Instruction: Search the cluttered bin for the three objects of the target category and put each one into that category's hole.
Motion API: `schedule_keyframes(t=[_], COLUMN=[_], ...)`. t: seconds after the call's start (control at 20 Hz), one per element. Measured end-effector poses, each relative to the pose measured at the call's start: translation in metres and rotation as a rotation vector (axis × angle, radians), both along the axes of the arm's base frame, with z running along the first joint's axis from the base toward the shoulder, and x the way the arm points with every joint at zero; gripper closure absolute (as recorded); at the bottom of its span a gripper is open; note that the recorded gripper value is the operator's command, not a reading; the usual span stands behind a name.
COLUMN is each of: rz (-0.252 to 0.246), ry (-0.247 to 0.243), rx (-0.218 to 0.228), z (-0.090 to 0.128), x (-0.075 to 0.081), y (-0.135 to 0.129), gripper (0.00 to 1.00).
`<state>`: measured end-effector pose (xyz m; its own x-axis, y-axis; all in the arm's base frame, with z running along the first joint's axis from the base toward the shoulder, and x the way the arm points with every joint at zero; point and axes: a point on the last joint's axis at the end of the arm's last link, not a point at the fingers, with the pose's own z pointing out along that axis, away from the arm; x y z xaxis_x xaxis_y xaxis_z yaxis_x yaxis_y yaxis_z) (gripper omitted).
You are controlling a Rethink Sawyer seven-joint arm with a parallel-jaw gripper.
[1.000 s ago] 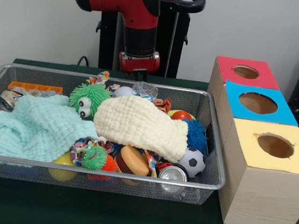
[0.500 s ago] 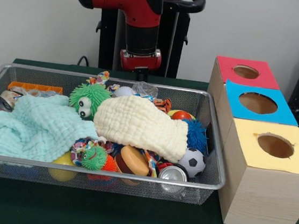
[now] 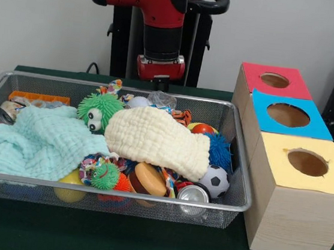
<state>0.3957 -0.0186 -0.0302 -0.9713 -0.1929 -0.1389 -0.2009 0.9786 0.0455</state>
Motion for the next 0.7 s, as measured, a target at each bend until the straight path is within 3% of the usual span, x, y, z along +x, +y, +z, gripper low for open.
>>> schedule_keyframes(t=[0.2, 0.7], rz=[-0.007, -0.016], ry=[-0.017, 0.019], rx=[0.000, -0.011], z=[0.007, 0.011], x=[0.011, 0.014], y=[0.004, 0.008], gripper=[1.00, 1.00])
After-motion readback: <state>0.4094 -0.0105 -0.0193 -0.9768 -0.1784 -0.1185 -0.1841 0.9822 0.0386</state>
